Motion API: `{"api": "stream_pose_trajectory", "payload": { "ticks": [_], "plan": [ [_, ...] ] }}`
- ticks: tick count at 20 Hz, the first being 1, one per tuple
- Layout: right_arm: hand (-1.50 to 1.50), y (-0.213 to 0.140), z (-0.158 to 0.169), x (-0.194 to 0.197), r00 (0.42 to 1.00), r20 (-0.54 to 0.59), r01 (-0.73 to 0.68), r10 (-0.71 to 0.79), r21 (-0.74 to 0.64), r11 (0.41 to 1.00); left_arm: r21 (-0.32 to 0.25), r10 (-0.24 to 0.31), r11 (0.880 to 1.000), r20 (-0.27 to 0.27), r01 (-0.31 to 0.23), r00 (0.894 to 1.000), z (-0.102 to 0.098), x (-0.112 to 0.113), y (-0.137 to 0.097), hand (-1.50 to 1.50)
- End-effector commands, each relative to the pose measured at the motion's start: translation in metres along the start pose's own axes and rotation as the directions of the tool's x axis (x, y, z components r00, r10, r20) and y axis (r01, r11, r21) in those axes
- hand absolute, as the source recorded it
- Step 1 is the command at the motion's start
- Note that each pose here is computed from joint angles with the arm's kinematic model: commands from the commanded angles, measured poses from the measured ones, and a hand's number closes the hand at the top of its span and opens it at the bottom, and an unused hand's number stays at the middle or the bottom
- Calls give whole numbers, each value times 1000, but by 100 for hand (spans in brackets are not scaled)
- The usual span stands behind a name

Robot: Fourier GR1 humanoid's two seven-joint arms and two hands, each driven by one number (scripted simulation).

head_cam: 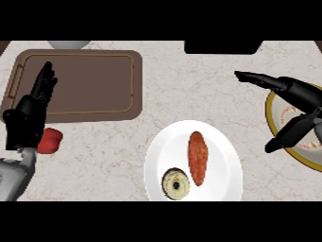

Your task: Pick the sweet potato from the plate and place it in the bowl

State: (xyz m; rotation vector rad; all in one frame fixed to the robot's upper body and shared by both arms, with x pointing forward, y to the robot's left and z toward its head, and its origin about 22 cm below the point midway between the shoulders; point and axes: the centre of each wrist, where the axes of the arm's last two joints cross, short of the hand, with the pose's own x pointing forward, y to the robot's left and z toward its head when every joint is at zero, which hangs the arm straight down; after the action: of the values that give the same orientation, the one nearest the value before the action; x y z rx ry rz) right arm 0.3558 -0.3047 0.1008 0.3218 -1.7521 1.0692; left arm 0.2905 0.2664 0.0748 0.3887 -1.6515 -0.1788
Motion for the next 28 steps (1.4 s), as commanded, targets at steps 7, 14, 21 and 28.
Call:
{"api": "stream_pose_trajectory", "payload": {
  "ticks": [7,14,21,28],
  "plan": [
    [-150,30,-55,45,985,-36,-147,168,330,933,14,-1,1000,-1,1,1000,-3,-3,-3,0],
    [-150,74,-78,48,965,-53,-207,255,439,874,11,8,1000,-11,-7,1000,6,-19,-13,0],
    [-150,104,-81,33,904,-158,-259,397,535,804,13,9,1000,-8,-9,1000,-6,-2,0,0],
    [-150,103,-83,28,903,-185,-238,387,536,810,7,-11,1000,13,10,1000,10,16,6,0]
  ]
}}
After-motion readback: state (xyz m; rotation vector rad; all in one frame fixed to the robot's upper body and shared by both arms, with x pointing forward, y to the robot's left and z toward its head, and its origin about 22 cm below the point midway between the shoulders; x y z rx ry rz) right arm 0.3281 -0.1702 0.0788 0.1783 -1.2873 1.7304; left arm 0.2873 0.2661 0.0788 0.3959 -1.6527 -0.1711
